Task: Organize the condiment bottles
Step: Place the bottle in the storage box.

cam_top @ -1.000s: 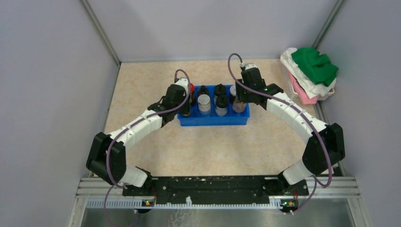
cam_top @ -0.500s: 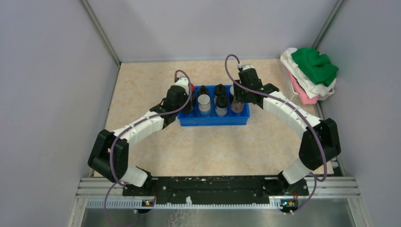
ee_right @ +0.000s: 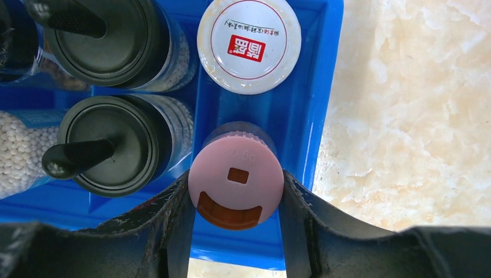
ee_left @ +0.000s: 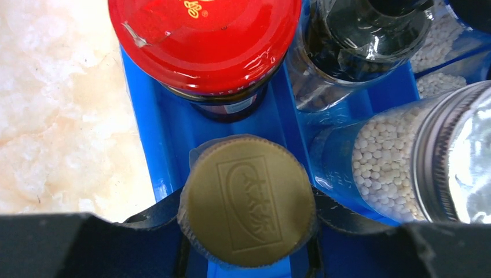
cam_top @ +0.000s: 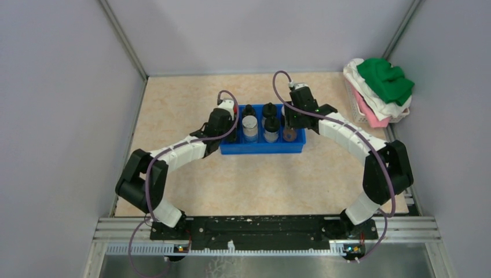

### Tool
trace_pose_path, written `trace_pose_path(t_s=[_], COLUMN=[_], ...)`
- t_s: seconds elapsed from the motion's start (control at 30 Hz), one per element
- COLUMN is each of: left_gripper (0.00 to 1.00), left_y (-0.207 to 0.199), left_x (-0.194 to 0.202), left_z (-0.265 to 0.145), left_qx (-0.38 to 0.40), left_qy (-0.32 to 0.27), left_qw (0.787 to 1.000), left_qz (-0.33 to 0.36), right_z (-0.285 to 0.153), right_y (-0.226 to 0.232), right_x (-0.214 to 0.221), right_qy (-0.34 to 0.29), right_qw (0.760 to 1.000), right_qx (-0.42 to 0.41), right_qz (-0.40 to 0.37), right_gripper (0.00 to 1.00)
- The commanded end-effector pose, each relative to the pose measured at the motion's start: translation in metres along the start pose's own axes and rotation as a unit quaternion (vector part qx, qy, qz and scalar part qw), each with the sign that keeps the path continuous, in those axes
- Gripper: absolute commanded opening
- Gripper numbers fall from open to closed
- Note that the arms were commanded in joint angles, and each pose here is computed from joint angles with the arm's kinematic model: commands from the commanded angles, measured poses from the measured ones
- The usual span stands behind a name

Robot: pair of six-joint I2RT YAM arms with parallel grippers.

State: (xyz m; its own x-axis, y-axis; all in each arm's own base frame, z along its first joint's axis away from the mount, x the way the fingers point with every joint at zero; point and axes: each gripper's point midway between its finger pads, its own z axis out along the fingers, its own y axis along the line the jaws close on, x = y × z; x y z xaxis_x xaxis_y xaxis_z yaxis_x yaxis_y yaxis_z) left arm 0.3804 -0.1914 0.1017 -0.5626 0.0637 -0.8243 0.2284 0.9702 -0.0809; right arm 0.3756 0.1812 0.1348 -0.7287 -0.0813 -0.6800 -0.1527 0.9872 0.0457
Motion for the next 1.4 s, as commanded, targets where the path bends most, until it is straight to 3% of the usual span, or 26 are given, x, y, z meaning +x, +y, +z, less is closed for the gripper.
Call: trace_pose_path(t_s=[0.0,0.7,0.97,1.07,1.23,1.37], left_gripper=[0.01,0.01,0.06,0.12,0.36,0.47], left_y=[-0.007,0.001,0.001,0.002,0.003,0.001], left_x=[-0.028,-0.02,-0.014,-0.013,-0.009,-0.009], left_z=[0.006,0.025,0.027,0.027,0.027,0.026], left_qx=[0.009,-0.023,-0.023,-0.025,-0.027,-0.024], left_qy=[-0.057,-0.048,-0.041,-0.038,-0.029,-0.027], left_qw=[0.998,0.999,0.999,0.999,0.999,0.999], left_qz=[-0.01,-0.009,-0.014,-0.012,-0.014,-0.015], right_z=[0.006,0.028,0.029,0.028,0.028,0.028], right_y=[0.004,0.004,0.003,0.004,0.004,0.005], right_x=[-0.006,0.016,0.021,0.021,0.023,0.023], right_qy=[-0.015,0.014,0.019,0.019,0.021,0.022], right_qw=[1.0,1.0,1.0,1.0,1.0,1.0], right_qx=[-0.007,-0.011,-0.011,-0.013,-0.013,-0.015], right_qz=[0.01,0.009,0.01,0.01,0.012,0.011], right_gripper=[0.0,0.0,0.0,0.0,0.0,0.0])
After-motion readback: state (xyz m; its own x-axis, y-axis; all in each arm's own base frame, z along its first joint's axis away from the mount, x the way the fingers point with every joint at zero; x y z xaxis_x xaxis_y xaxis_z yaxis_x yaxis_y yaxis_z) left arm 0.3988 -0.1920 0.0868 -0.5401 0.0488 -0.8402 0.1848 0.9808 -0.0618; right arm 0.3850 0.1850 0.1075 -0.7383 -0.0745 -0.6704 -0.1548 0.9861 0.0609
